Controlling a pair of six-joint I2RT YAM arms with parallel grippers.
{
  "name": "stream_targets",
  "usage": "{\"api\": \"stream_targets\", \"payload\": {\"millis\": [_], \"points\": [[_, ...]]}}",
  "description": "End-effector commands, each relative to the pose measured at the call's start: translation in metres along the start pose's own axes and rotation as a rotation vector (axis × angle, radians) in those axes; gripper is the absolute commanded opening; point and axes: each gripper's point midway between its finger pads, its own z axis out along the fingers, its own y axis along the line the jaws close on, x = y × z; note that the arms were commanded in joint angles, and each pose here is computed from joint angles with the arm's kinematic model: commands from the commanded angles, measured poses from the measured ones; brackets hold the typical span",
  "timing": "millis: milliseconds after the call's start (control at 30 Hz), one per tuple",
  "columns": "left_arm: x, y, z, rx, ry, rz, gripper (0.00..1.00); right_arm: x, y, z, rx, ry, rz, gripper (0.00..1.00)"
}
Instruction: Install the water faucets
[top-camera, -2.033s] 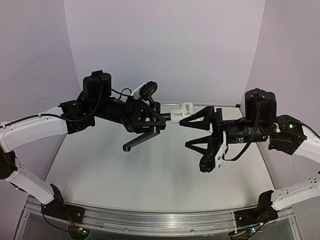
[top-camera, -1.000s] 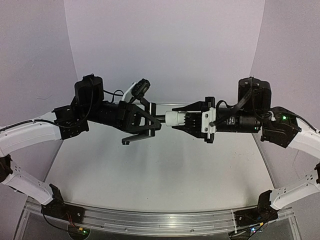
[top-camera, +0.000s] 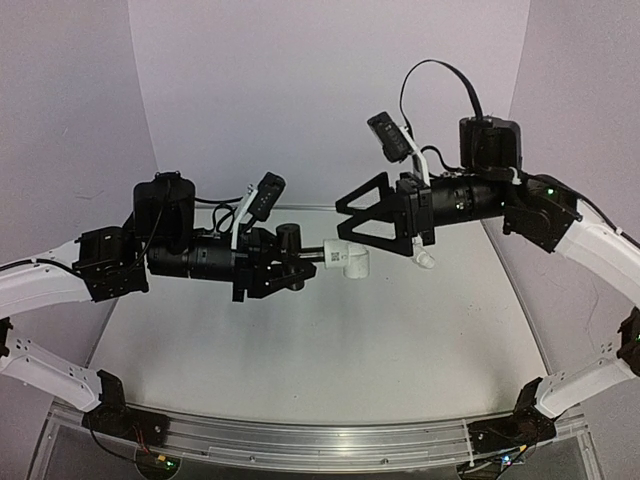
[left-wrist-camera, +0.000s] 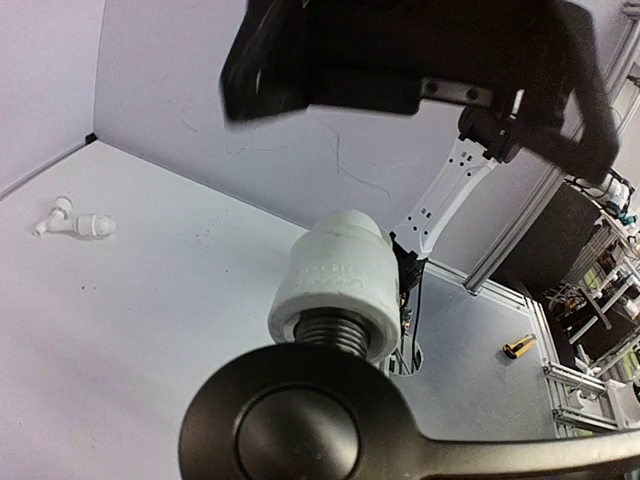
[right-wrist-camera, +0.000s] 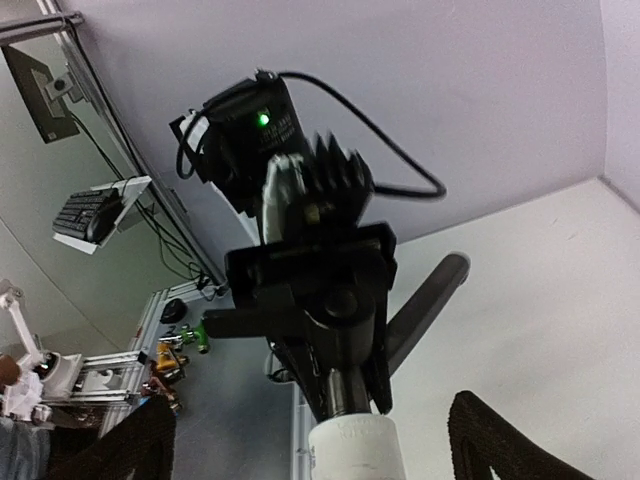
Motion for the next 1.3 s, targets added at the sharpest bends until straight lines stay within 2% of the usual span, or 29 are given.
{"api": "stream_targets", "payload": {"millis": [0,133,267,400,567,733,933,1100,1267], "points": [[-0.058,-0.017,-0.017,0.028,-0.154,-0.102,0.0,-0.039,-0.007,-0.033,0.209,-0.059,-0.355,0.98],[-0.06,-0.019,-0.013,0.101,-0.167,-0.235,0.0,-0.031,-0.015,-0.048,0.309,0.023,-0.695,0.98],[-0.058,-0.013,-0.013,0.184,-0.193,-0.42,0.0,-0.013,-0.01,-0.06,0.319,0.108,-1.056,0.98],[-0.06,-0.006,-0.021,0.197,-0.213,-0.518,0.0,0.009,-0.01,-0.06,0.321,0.19,-1.301,0.97],[-0.06,-0.014,-0.02,0.27,-0.169,-0.561,0.0,0.037,-0.002,-0.053,0.281,0.243,-1.599,0.96],[-0.056,-0.027,-0.01,0.376,-0.094,-0.579,0.0,0.052,-0.005,-0.042,0.28,0.263,-1.785,0.93],[-0.048,-0.039,0.003,0.483,0.021,-0.618,0.0,0.054,-0.003,-0.035,0.31,0.202,-1.983,0.9],[-0.046,-0.039,0.008,0.506,0.041,-0.634,0.0,0.058,-0.005,-0.029,0.318,0.195,-2.073,0.77],[-0.048,-0.033,0.008,0.471,0.005,-0.625,0.0,0.052,-0.001,-0.027,0.323,0.156,-2.005,0.56]]}}
